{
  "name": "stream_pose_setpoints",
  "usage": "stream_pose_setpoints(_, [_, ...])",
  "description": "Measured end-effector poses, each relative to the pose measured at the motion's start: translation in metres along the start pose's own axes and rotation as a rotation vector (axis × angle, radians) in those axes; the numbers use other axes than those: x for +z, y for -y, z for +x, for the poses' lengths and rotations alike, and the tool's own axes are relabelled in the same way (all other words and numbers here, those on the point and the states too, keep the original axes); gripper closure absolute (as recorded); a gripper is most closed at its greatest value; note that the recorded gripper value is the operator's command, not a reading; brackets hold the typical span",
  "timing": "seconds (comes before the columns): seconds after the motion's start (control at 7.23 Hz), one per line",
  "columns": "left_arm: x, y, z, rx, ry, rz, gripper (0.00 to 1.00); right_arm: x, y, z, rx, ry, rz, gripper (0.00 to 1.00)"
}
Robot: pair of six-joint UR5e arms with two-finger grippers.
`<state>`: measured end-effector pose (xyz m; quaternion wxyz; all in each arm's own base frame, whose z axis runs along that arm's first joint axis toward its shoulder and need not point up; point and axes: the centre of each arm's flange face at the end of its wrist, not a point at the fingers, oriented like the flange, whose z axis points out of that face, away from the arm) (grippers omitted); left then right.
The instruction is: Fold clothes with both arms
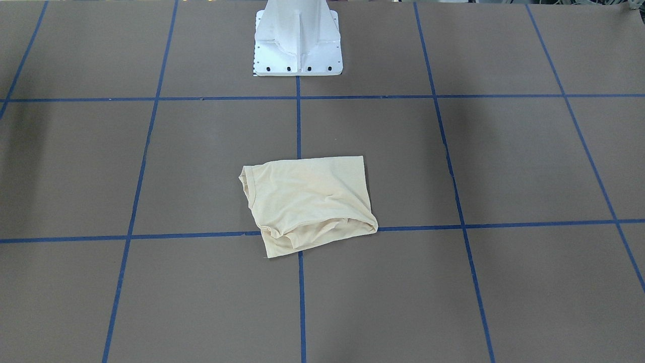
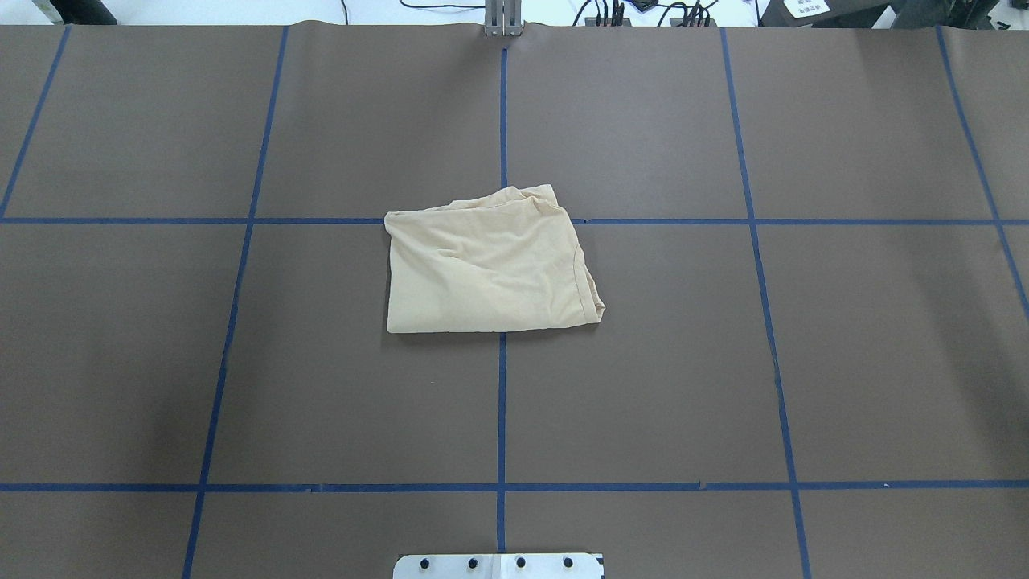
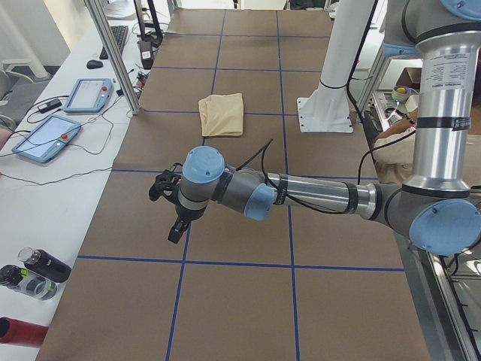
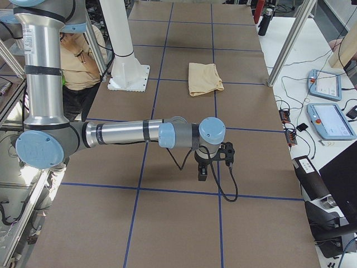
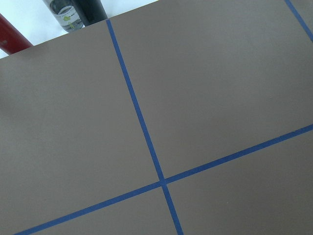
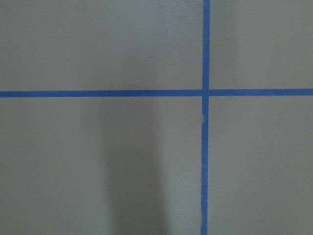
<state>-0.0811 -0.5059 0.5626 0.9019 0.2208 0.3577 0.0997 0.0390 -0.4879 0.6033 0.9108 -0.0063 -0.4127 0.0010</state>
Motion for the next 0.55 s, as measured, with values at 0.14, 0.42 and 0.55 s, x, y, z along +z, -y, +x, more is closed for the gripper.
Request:
stream_pose_setpoints(0.14, [-0.0005,0.0005,0.0005,0.0,0.0,0.001,0.0,-0.0002,-0.0006,-0.0001,0.001,0.0,0.0,0.0])
stream_pose_setpoints(0.42, [-0.0034,0.0024,0.0031,0.005,0.0,0.006,0.0,0.0005,-0.0012,0.0012,0.003,-0.003,-0.001,0.0])
stream_pose_setpoints(0.55, [-0.0062,0.0038,0.0055,0.009,0.001,0.011,0.0,0.0002,-0.0013,0.001,0.003,-0.003,0.0,0.0])
